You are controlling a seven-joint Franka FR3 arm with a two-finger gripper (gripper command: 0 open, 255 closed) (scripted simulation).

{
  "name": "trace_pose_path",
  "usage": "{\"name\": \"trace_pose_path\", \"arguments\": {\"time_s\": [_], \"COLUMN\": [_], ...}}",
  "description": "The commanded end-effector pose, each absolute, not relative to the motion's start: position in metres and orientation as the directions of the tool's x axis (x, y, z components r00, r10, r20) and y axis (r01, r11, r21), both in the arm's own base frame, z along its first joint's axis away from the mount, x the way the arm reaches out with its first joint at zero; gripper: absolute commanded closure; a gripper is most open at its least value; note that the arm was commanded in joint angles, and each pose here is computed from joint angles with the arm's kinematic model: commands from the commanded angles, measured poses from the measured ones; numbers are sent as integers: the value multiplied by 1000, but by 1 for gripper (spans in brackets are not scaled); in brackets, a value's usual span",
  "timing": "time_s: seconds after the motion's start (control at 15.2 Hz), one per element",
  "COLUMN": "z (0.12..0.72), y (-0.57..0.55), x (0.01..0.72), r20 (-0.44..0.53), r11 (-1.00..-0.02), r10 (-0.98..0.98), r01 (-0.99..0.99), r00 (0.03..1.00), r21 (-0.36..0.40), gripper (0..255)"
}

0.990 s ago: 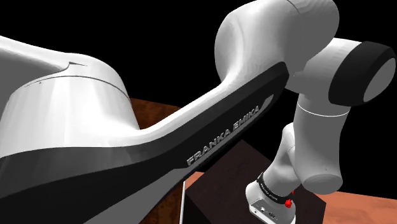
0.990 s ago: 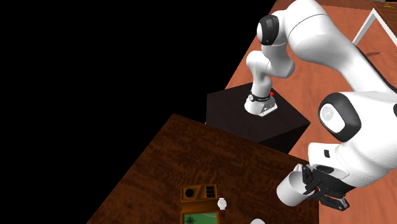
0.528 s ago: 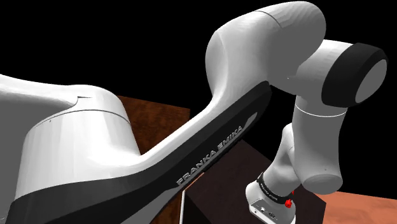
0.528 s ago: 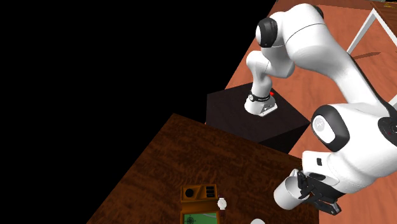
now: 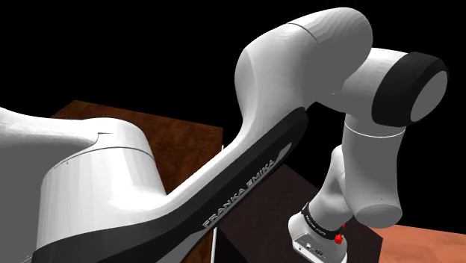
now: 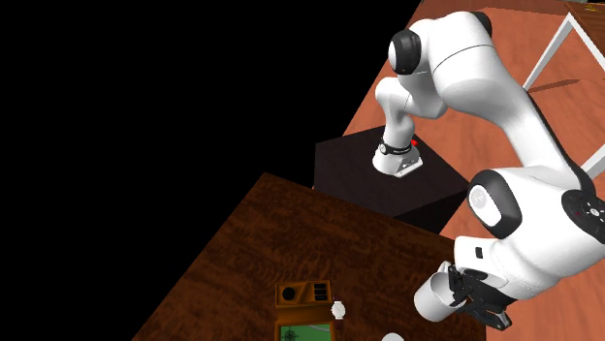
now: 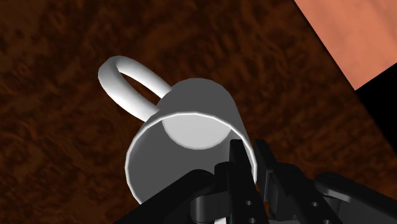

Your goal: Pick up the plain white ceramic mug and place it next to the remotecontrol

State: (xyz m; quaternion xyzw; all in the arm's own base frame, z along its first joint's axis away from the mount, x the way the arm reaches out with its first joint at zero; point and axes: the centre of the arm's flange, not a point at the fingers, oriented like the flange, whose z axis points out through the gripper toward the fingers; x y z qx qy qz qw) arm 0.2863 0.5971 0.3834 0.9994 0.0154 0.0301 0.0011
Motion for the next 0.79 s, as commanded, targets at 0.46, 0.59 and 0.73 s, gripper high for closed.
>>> {"name": "trace_pose_path", "arguments": {"time_s": [0.46,0.59,0.73], "z": [383,396,423], "y": [597,597,597], "x": [286,285,284], "r20": [60,60,60], "r11": [-1000,-1000,-1000], "r10": [31,31,31], "r01": [31,31,31], "r00": [998,998,998], "r21": [3,3,3], "gripper": [0,0,0]}}
